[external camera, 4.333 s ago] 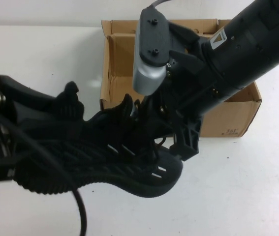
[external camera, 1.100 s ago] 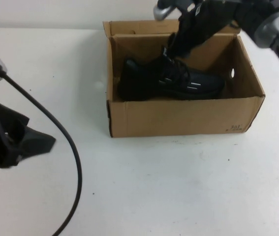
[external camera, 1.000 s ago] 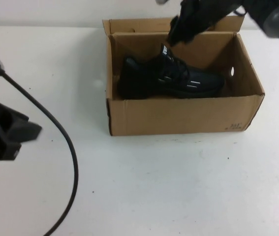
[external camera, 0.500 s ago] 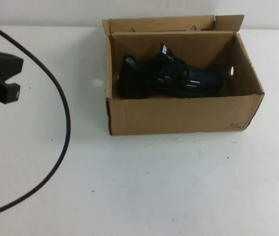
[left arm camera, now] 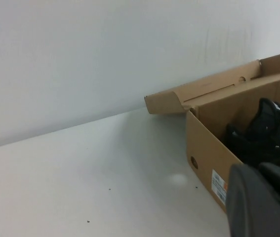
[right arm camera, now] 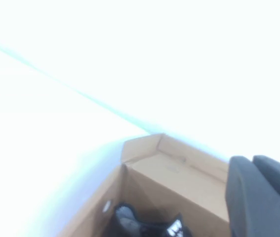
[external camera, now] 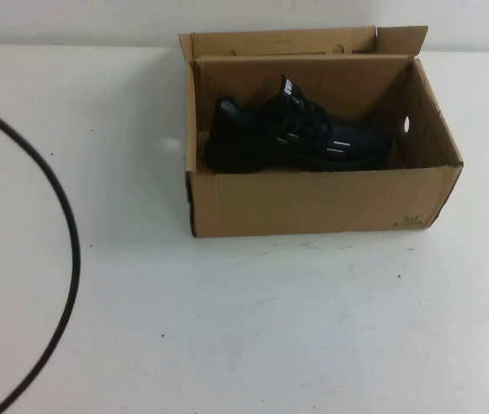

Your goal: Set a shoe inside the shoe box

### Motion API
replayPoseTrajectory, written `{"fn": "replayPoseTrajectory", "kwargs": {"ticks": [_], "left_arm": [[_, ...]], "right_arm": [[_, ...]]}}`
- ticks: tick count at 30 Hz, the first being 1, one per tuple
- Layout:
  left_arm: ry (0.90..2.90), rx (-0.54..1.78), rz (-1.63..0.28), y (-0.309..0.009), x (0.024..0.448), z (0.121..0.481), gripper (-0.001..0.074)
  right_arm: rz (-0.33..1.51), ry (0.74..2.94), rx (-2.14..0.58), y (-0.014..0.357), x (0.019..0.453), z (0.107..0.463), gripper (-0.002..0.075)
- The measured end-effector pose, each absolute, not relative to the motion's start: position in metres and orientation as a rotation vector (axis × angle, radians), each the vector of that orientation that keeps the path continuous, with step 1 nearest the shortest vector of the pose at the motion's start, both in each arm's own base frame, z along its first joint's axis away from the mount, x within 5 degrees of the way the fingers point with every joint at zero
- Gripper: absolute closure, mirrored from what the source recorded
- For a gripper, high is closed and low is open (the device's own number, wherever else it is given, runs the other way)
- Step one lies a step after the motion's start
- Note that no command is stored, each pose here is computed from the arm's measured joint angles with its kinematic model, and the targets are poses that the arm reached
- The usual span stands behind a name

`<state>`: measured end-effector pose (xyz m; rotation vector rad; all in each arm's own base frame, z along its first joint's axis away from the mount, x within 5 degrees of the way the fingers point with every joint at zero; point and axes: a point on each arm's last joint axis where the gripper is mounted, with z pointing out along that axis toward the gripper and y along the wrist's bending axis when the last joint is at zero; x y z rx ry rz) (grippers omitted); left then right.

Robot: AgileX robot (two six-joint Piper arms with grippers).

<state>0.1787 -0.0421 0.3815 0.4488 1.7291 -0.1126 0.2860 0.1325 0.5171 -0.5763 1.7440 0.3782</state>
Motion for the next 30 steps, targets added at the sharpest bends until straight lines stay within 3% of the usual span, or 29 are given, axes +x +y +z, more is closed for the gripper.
{"fn": "replayPoseTrajectory", "kwargs": {"ticks": [8,18,24,30], "left_arm": [[1.742,0.45,-0.148,-0.039,0.141,0.354,0.0736],[1.787,0.483,-0.189,-0.04,0.125,0.336,0.0736],[1.81,0.54,-0.24,-0.045,0.121,0.332,0.0736],[1.793,0.598,-0.271,-0.049,0.119,0.332,0.0736]], "right_arm": [[0.301,1.631,-0.481,0.097,0.218,0.454,0.0741],[0.311,1.685,-0.338,0.06,0.145,0.333,0.0743],[0.382,1.746,-0.142,0.045,0.122,0.269,0.0743],[0.3,1.756,-0.028,0.03,0.112,0.223,0.0743]]}}
